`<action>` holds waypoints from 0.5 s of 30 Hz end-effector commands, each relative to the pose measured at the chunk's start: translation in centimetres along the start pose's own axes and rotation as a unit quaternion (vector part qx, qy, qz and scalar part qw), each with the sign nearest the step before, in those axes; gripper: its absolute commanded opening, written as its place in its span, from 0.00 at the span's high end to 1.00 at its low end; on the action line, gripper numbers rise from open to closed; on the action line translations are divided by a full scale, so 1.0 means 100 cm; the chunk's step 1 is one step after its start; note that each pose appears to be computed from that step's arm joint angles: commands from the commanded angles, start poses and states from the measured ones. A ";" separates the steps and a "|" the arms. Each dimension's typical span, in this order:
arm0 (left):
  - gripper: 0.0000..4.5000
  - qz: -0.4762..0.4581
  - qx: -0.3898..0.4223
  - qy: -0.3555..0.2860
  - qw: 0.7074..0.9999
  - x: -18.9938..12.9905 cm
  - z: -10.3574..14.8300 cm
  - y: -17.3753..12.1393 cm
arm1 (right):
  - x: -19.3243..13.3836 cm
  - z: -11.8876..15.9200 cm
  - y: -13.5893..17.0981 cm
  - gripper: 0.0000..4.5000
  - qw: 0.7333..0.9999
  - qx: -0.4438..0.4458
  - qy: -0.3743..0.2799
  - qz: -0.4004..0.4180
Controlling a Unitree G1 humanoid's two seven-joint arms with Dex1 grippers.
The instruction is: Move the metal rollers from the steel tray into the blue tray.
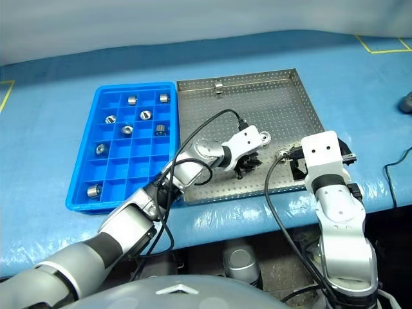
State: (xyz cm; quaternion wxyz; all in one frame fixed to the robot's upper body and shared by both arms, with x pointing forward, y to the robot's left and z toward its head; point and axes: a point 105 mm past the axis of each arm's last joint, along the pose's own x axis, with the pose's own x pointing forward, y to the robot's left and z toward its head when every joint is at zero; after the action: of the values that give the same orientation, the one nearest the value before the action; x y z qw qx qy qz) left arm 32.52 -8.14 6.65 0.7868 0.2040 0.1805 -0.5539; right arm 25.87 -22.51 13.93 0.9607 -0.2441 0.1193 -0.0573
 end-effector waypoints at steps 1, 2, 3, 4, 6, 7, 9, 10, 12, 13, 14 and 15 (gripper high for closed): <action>0.68 0.007 -0.031 -0.002 1.000 -0.004 -0.009 0.006 | -0.001 0.009 -0.004 0.00 1.000 -0.003 -0.023 -0.012; 0.68 0.009 -0.040 -0.017 0.999 -0.005 -0.003 0.008 | 0.000 0.009 -0.004 0.00 1.000 -0.003 -0.023 -0.011; 0.68 0.010 -0.046 -0.031 0.998 -0.008 0.002 0.010 | 0.000 0.010 -0.003 0.00 1.000 -0.003 -0.024 -0.010; 0.68 0.007 -0.054 -0.047 0.997 -0.010 0.008 0.012 | 0.001 0.010 -0.003 0.00 1.000 -0.004 -0.024 -0.009; 0.68 0.003 -0.068 -0.079 0.995 -0.018 0.022 0.016 | 0.001 0.011 -0.002 0.00 1.000 -0.003 -0.026 -0.006; 0.68 0.003 -0.073 -0.089 0.993 -0.021 0.026 0.018 | 0.001 0.011 -0.001 0.00 1.000 -0.003 -0.026 -0.005; 0.68 0.016 -0.079 -0.122 0.989 -0.035 0.039 0.028 | 0.002 0.012 0.000 0.00 1.000 -0.003 -0.028 -0.003; 0.68 0.026 -0.081 -0.136 0.987 -0.045 0.045 0.035 | 0.002 0.012 0.000 0.00 1.000 -0.003 -0.029 -0.001; 0.68 0.056 -0.082 -0.163 0.982 -0.067 0.052 0.052 | 0.003 0.012 0.002 0.00 1.000 -0.001 -0.031 0.004; 0.68 0.072 -0.082 -0.173 0.979 -0.080 0.054 0.060 | 0.003 0.012 0.003 0.00 0.999 -0.002 -0.032 0.007; 0.68 0.083 -0.084 -0.184 0.976 -0.092 0.055 0.066 | 0.004 0.012 0.005 0.00 0.999 -0.002 -0.032 0.010; 0.68 0.094 -0.084 -0.190 0.974 -0.104 0.055 0.071 | 0.005 0.013 0.006 0.00 0.999 -0.002 -0.033 0.014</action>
State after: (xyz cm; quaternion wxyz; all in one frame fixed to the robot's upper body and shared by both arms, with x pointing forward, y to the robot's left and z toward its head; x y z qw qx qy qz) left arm 36.20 -1.64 14.91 0.8618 0.0577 0.0923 -0.4954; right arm 26.51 -21.88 13.56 0.9616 -0.2443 0.1185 -0.0397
